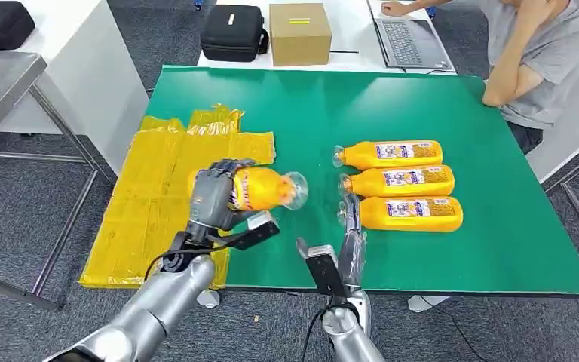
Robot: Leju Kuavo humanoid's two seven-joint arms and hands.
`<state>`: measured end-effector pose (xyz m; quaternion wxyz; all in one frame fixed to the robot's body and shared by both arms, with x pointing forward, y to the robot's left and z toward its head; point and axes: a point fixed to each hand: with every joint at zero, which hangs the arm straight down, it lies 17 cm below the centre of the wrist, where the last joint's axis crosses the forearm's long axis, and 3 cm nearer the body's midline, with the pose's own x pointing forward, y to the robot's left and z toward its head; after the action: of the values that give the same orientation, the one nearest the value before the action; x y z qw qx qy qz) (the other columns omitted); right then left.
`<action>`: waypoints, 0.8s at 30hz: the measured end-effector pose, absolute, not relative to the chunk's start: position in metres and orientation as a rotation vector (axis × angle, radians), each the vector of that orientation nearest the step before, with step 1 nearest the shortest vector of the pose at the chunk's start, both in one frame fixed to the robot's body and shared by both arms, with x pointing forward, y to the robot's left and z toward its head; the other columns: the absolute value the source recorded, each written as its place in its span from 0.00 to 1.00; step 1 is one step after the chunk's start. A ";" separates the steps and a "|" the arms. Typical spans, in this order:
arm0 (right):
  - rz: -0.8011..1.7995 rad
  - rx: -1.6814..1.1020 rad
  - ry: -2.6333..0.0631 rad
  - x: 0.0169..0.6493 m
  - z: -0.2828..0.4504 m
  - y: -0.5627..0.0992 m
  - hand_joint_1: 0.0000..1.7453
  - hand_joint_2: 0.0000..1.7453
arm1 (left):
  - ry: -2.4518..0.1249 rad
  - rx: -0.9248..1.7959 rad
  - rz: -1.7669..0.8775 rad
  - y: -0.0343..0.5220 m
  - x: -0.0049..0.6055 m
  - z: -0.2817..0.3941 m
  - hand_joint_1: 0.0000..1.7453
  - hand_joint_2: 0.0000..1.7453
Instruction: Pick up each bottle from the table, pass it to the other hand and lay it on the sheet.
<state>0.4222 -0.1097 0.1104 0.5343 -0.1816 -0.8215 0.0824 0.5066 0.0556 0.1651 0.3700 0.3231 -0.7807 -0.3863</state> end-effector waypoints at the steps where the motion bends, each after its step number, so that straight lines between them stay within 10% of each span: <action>1: 0.196 -0.433 -1.956 0.422 0.110 -0.110 0.00 1.00 | -1.985 0.855 -1.003 0.060 0.509 0.163 1.00 1.00; 24: 0.145 -0.420 -1.888 0.416 0.089 -0.121 0.00 1.00 | -1.343 1.063 -1.382 0.144 0.531 0.039 1.00 1.00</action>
<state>0.4164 -0.1214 0.0887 0.5654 -0.1784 -0.8029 0.0618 0.5309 0.1444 0.0388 0.4533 0.4304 -0.5440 -0.5598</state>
